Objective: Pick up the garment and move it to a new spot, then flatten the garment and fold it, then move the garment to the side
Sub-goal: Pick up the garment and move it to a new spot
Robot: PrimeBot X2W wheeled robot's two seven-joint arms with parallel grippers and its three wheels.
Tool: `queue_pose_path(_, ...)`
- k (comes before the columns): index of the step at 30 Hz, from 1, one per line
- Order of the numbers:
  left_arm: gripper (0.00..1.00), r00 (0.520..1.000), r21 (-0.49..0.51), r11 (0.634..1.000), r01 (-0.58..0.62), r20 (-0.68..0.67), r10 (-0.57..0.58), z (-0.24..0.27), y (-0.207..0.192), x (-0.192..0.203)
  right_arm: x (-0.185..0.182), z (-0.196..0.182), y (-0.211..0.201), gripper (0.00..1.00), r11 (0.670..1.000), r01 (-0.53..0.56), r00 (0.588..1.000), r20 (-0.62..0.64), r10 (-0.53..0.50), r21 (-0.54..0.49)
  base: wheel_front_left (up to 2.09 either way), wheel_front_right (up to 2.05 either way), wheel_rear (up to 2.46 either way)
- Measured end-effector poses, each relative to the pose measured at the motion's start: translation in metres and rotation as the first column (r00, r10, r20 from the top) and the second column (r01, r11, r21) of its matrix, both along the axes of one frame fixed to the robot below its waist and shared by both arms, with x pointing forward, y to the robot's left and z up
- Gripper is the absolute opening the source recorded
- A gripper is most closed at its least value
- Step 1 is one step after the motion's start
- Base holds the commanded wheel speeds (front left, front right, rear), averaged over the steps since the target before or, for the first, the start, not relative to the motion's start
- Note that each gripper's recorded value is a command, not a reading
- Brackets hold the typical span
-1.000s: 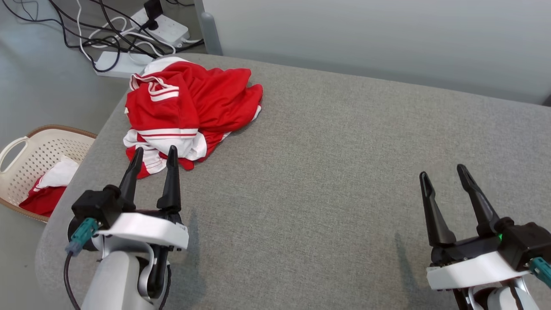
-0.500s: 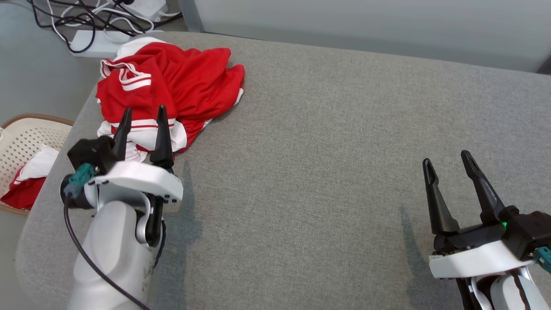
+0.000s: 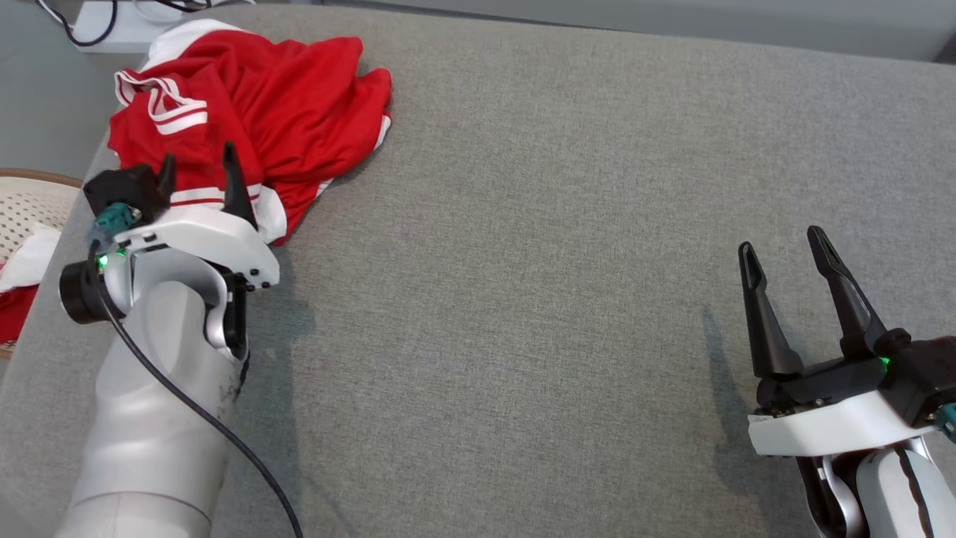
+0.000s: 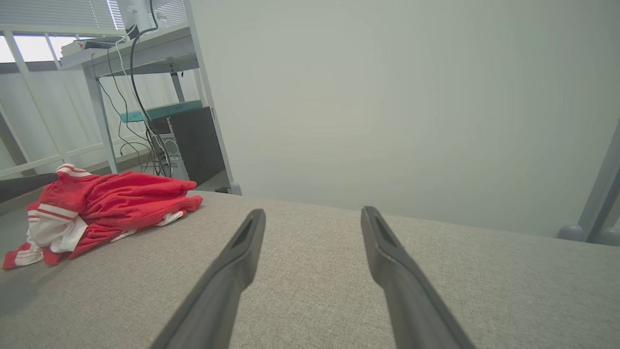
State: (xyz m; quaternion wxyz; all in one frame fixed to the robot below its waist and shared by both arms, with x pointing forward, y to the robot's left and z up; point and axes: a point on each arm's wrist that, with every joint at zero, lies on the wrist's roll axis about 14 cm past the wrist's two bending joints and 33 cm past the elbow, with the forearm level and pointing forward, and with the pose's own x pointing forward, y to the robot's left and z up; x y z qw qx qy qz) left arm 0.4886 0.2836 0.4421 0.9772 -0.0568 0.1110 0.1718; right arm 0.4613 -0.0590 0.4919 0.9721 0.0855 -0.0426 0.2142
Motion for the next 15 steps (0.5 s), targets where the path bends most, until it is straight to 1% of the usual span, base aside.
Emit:
queue_pose_path(4, 1.00, 0.999, 0.007, 1.000, -0.004, -0.051, 0.004, -0.013, 0.001, 0.004, 0.002, -0.007, -0.003, 1.00, 1.000, 0.008, 1.000, -0.017, -0.008, -0.001, 0.00, 0.00, 0.00)
queue_pose_path(7, 1.00, 0.995, 0.004, 1.000, -0.010, -0.101, 0.011, -0.027, 0.000, -0.001, 0.002, -0.010, -0.005, 1.00, 1.000, 0.012, 1.000, -0.023, -0.013, -0.003, 0.00, 0.00, 0.00)
queue_pose_path(10, 1.00, 0.994, 0.008, 1.000, -0.013, -0.112, 0.013, -0.029, 0.002, 0.000, 0.003, -0.011, -0.005, 1.00, 1.000, 0.014, 1.000, -0.026, -0.014, -0.003, 0.00, 0.00, 0.00)
queue_pose_path(11, 0.53, 0.994, 0.012, 1.000, -0.015, -0.113, 0.016, -0.029, 0.004, 0.000, 0.003, -0.011, -0.005, 1.00, 1.000, 0.014, 1.000, -0.026, -0.014, -0.002, 0.00, 0.00, 0.00)
queue_pose_path(12, 0.00, 0.993, 0.020, 1.000, -0.014, -0.113, 0.016, -0.028, 0.005, 0.000, 0.004, -0.011, -0.005, 1.00, 1.000, 0.013, 1.000, -0.025, -0.013, -0.002, 0.00, 0.00, 0.00)
queue_pose_path(15, 0.00, 0.995, 0.033, 0.999, -0.004, -0.100, 0.007, -0.024, 0.005, 0.003, 0.006, -0.007, -0.004, 1.00, 1.000, 0.012, 1.000, -0.012, -0.012, 0.002, 0.00, 0.00, 0.00)
